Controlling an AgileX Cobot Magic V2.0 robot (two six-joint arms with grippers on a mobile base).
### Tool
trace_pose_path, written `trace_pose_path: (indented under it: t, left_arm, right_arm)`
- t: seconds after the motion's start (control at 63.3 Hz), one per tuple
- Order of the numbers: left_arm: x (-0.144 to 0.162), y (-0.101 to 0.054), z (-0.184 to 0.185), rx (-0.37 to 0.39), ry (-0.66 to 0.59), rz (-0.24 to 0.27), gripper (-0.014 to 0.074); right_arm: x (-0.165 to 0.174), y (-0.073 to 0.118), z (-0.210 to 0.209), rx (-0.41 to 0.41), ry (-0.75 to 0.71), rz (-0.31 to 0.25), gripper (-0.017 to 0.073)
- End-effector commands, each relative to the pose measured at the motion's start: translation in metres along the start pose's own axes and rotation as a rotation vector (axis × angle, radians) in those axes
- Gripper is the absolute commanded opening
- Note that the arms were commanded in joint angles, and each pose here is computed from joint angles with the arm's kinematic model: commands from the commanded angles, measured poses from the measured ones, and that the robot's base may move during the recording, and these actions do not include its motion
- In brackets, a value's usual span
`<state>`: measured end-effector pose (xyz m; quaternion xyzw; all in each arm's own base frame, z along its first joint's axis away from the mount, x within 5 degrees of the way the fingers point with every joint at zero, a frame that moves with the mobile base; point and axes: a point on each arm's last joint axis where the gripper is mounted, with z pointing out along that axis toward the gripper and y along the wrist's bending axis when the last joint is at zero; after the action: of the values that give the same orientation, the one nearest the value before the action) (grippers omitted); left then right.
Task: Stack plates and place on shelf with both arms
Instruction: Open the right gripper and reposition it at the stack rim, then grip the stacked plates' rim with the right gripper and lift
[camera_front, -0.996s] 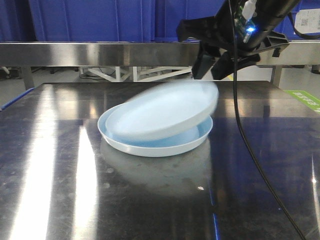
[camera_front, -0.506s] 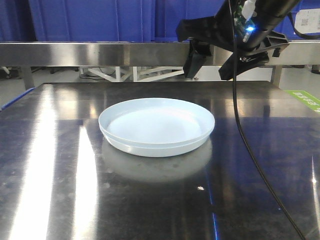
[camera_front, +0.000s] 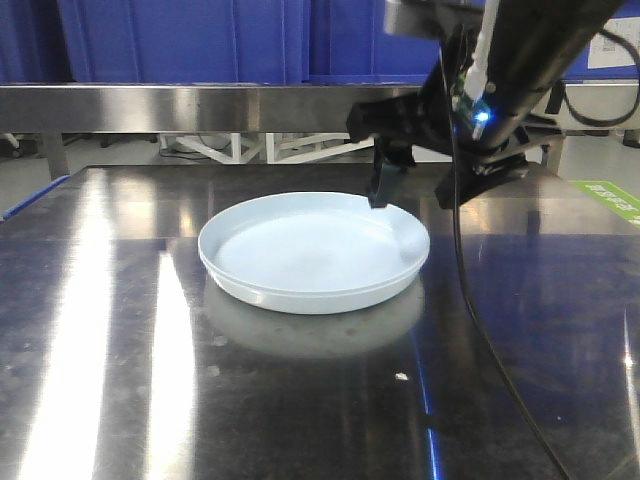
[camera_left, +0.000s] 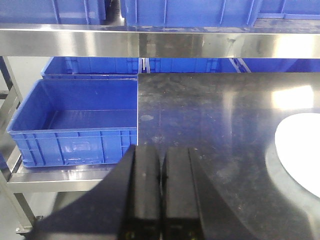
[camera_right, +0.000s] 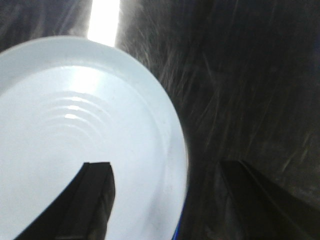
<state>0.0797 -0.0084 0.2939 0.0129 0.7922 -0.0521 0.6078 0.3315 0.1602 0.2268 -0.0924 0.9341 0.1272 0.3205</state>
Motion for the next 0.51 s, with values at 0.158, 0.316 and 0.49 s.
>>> trace_pose_path:
  t: [0.158,0.316,0.49]
  left_arm:
    - [-0.016,-0.001,-0.003,0.007,-0.111,0.001,0.0099]
    - [-0.016,-0.001,-0.003,0.007,-0.111,0.001,0.0099]
    - [-0.016,-0.001,-0.003,0.007,-0.111,0.001,0.0099]
  right_arm:
    - [-0.014,0.004,-0.002,-0.019,-0.076,-0.008,0.0539]
    - [-0.011,0.004,0.004,-0.013,-0.052,-0.007,0.0538]
    - [-0.011,0.004,0.004,-0.014,-0.054,-0.007,0.0316]
